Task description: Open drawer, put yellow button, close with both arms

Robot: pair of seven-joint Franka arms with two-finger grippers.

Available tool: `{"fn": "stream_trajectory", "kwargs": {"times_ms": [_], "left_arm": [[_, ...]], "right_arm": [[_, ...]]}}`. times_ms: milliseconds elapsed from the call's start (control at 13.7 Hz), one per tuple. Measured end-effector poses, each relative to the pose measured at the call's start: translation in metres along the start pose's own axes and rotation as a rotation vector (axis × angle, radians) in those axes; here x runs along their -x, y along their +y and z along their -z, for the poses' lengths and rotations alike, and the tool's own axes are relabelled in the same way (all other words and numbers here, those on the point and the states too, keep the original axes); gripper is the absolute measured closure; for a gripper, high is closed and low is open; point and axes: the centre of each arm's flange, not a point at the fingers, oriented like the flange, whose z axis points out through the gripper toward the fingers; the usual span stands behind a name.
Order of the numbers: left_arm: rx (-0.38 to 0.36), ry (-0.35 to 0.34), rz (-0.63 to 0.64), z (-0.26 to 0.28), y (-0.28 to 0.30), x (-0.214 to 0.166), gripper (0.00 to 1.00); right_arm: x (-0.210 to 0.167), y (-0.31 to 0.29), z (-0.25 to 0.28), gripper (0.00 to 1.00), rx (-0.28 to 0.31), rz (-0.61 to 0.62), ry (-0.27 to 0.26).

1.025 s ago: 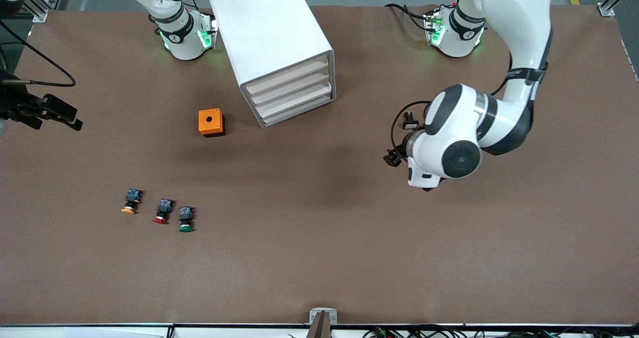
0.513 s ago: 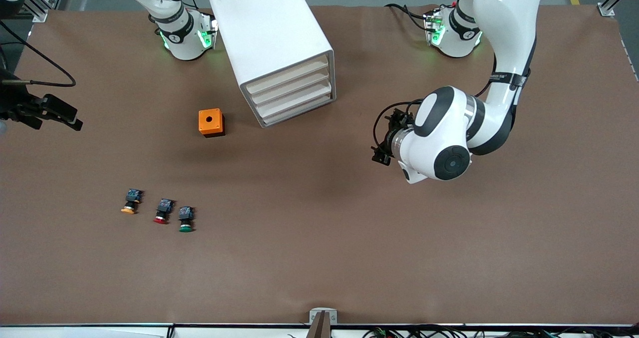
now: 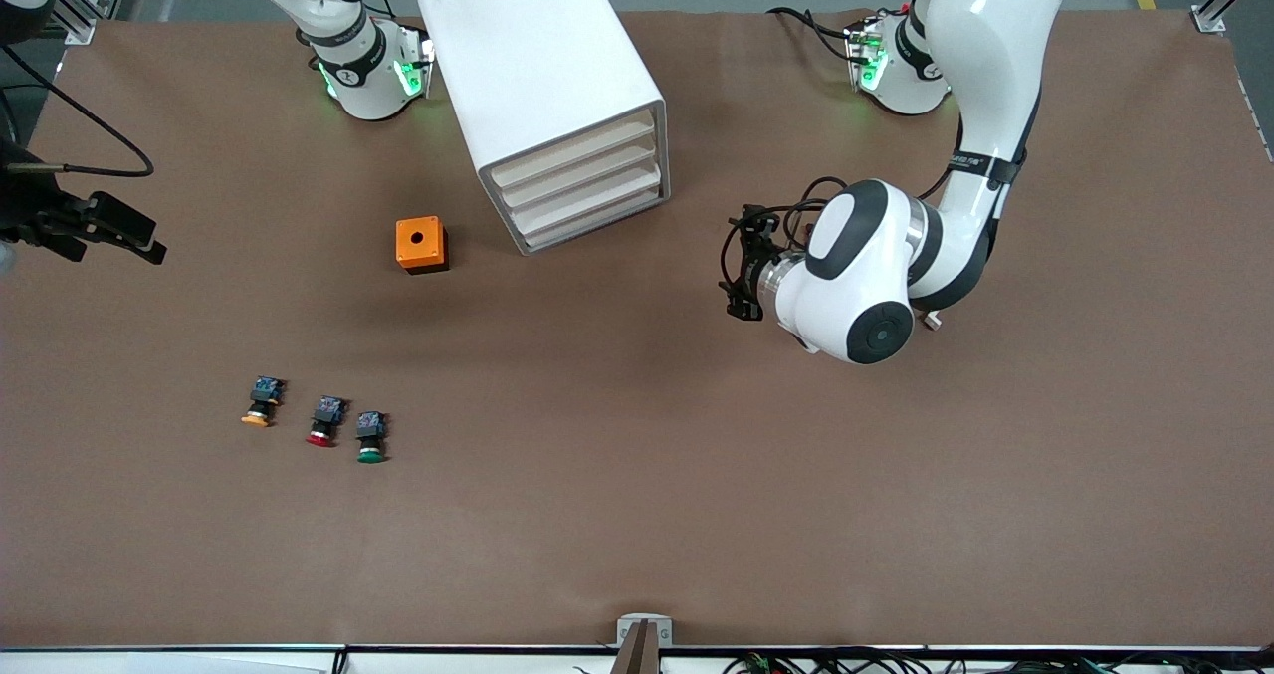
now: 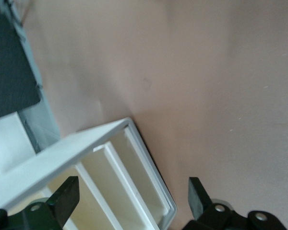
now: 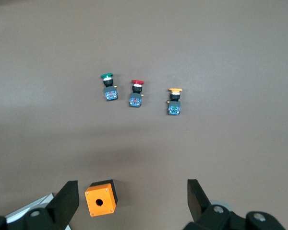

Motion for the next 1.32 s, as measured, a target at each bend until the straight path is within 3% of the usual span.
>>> {"fn": "stream_trajectory", "kwargs": {"times_ms": [513,952,1318], "left_arm": [[-0.125,-0.153,0.264,-0.022,0.012,0.009,0.02],[-0.207,-0.101,0.344,-0.077,0.008,0.04,0.07],[-0.31,-0.175,0.39,-0.086,-0.003,0.061,0.12]], "right_arm": [[-0.001,0.001,0.0,0.0,0.0,0.003,0.011],[-0.001,-0.003,0.0,0.0,0.0,0.013,0.01],[-0.003,-0.004,0.002,0.0,0.0,0.015,0.029]]}}
